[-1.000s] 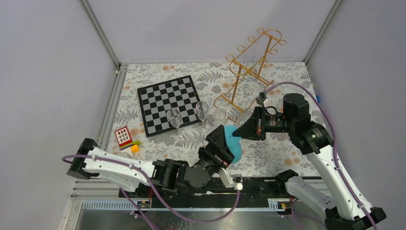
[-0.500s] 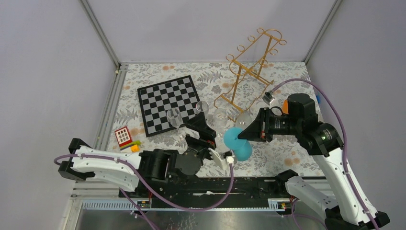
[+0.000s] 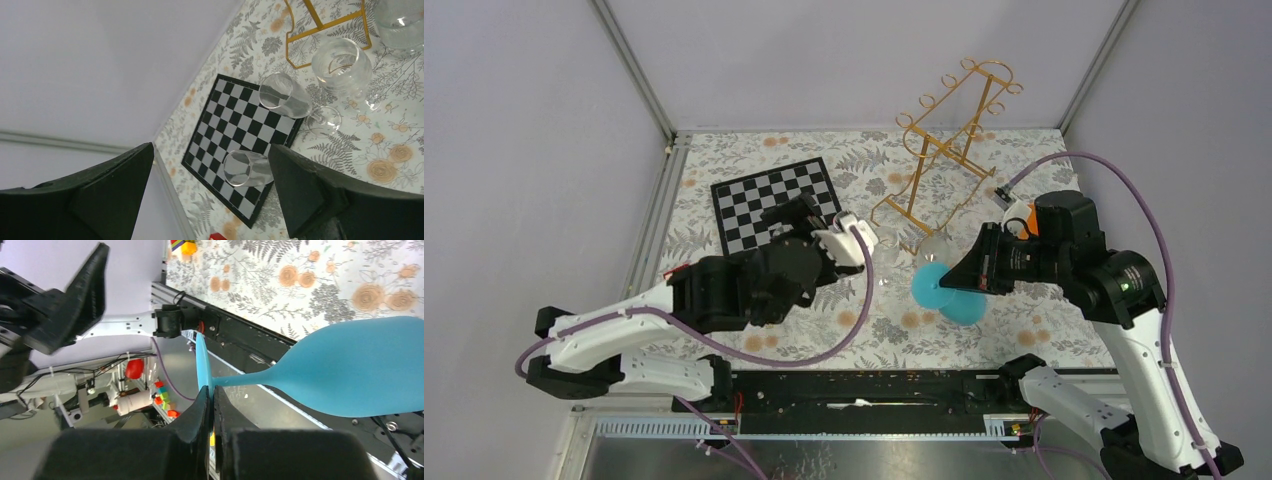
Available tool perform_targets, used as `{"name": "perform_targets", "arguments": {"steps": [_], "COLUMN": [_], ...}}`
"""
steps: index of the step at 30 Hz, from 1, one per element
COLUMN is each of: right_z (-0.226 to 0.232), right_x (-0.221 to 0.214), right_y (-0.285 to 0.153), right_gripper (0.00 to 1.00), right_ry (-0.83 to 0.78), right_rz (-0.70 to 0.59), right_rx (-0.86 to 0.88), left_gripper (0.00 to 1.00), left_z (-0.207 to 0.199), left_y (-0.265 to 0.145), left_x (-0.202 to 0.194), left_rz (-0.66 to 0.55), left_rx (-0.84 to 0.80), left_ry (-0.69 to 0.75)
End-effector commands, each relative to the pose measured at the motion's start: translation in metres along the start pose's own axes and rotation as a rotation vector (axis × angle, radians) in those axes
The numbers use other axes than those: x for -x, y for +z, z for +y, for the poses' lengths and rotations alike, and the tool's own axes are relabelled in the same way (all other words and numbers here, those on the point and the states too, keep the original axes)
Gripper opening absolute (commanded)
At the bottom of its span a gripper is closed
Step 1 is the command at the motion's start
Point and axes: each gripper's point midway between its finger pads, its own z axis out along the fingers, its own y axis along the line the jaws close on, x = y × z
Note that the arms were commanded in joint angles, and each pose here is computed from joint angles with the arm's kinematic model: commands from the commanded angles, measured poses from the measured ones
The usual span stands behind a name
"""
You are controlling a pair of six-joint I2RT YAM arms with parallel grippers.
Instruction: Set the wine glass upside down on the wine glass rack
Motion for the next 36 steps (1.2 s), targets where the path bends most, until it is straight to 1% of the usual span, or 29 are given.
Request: {"name": "perform_targets", "arguments": {"steps": [1, 5, 12, 13, 16, 24, 27, 31, 36], "right_z": [-0.016, -0.017, -0.013, -0.013, -0.013, -0.011, -0.009, -0.001, 0.013], "right_x": [0.008, 0.016, 0.031, 0.033, 0.041, 0.057, 0.066, 0.080, 0.096], "right_y": [-0.009, -0.015, -0.020, -0.022, -0.026, -0.027, -0.029, -0.030, -0.020], "right_gripper": [0.00, 0.00, 0.00, 0.00, 0.00, 0.00, 0.00, 0.00, 0.00], "right_ry": [-0.064, -0.104, -0.148, -0.154, -0.170, -0.131, -0.128, -0.124, -0.102], "right_rz": [-0.054, -0.113, -0.215, -0.233, -0.271, -0.314, -0.342, -0.375, -0.365], "right_rx": [-0.118, -0.136, -0.125, -0.129, -0.148, -0.185, -0.199, -0.197, -0.148], "left_gripper": [0.99, 0.99, 0.99, 0.99, 0.99, 0.99, 0.99, 0.99, 0.99], "left_z": [0.000, 0.008, 0.016, 0.018, 0.022, 0.039, 0.040, 0.038, 0.038], "left_y": [0.003, 0.008, 0.018, 0.018, 0.023, 0.033, 0.034, 0.038, 0.039], "left_x": [-0.014, -0.031, -0.062, -0.067, -0.083, -0.133, -0.144, -0.155, -0.163], "left_rz": [0.085, 0.169, 0.278, 0.294, 0.329, 0.438, 0.456, 0.458, 0.422], "left_rx": [-0.090, -0.107, -0.154, -0.145, -0.130, -0.027, -0.034, -0.034, -0.009], "left_ry": [-0.199, -0.271, -0.510, -0.566, -0.661, -0.936, -1.020, -1.073, -1.046]}}
